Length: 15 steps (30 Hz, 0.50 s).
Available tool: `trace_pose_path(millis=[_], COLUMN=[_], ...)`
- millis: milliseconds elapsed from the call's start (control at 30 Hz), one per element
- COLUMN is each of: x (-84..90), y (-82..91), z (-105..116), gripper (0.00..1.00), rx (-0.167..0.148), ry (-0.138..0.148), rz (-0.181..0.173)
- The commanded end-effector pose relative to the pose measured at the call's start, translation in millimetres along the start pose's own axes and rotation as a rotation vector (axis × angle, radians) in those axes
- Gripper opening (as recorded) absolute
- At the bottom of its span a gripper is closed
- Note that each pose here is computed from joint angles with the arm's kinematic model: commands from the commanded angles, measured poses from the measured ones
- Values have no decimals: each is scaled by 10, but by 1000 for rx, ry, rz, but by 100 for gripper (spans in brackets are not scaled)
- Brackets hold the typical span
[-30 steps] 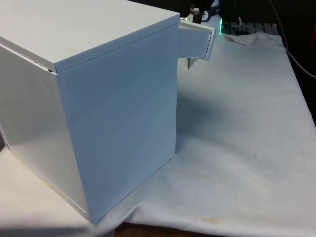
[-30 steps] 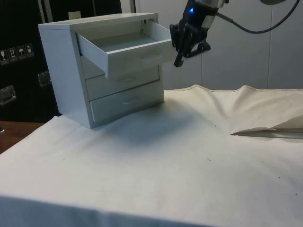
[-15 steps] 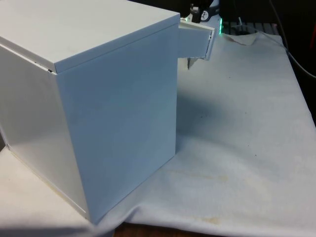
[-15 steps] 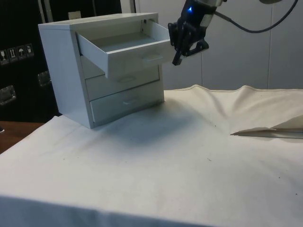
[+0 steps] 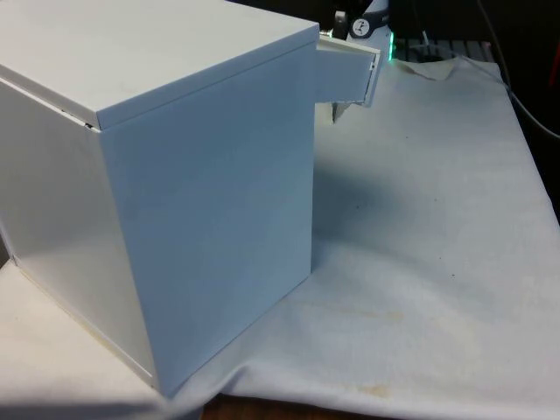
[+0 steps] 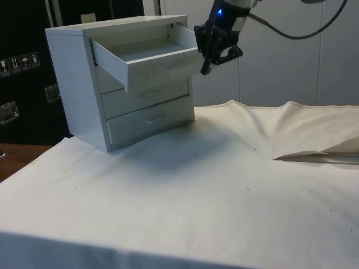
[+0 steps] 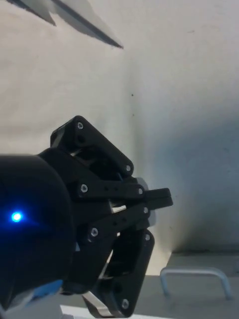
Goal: Open the drawer, then close it.
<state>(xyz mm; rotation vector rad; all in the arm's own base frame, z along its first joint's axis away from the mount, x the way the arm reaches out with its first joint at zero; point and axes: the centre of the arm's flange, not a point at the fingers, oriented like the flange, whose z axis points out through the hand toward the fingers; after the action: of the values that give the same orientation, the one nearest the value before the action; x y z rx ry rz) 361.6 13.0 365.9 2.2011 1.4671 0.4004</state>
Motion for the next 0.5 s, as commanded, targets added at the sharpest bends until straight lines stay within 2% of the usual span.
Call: trace_pose_path(millis=[0,167,200,233,467], x=[-1,8,12,12,26], y=[43,82,51,81,51], z=[-13,-4,24,-2,10], gripper=[0,0,0,0,0], rx=[-20,-30,-8,-31,-23], ry=[-18,-44,-32,-47,-51], rz=[-6,-22,-22,-23,-30])
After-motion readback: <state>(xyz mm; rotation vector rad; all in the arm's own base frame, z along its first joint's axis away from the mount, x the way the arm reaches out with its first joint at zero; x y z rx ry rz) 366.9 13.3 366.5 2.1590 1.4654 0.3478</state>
